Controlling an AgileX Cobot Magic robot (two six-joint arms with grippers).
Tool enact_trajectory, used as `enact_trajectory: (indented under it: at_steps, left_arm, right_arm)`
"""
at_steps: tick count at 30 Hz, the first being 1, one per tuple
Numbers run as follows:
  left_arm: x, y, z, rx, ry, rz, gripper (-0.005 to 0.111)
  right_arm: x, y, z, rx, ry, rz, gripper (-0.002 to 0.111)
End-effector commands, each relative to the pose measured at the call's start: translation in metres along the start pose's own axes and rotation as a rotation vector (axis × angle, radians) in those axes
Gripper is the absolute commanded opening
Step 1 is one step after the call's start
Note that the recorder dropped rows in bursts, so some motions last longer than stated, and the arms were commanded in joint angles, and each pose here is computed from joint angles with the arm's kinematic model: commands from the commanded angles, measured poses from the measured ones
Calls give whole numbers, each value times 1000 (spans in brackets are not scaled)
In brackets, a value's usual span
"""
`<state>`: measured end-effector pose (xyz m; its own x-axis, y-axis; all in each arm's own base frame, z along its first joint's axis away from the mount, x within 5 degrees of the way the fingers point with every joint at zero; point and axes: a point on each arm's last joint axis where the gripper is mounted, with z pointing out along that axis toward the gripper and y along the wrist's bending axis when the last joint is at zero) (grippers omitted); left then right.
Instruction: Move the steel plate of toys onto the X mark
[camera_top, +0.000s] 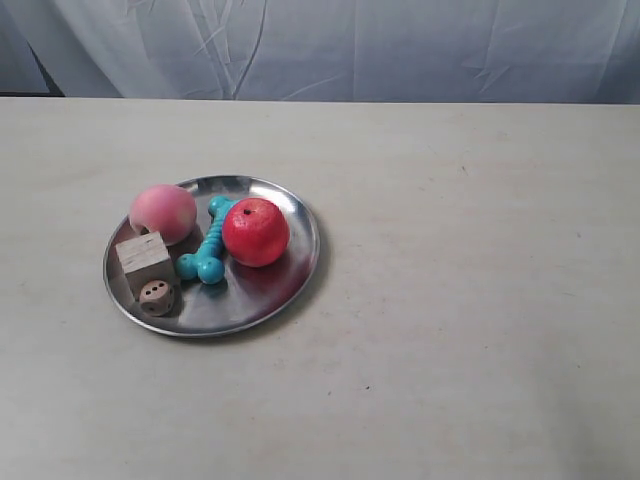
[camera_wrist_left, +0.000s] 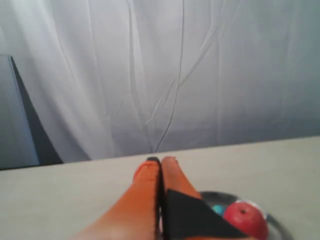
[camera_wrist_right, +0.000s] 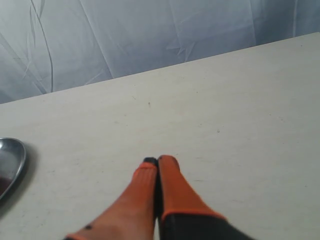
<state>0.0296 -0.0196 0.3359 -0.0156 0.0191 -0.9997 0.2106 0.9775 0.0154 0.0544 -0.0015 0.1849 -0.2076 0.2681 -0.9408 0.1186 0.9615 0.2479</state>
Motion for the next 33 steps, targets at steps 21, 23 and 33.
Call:
enact_trajectory:
  at_steps: [21, 23, 33]
  left_arm:
    - [134, 27, 33, -258, 54, -58, 0]
    - [134, 27, 33, -258, 54, -58, 0]
    - [131, 26, 29, -261, 16, 3, 0]
  right_arm:
    - [1, 0, 0, 4, 0, -4, 0]
    - [1, 0, 0, 4, 0, -4, 0]
    - [1, 0, 0, 4, 0, -4, 0]
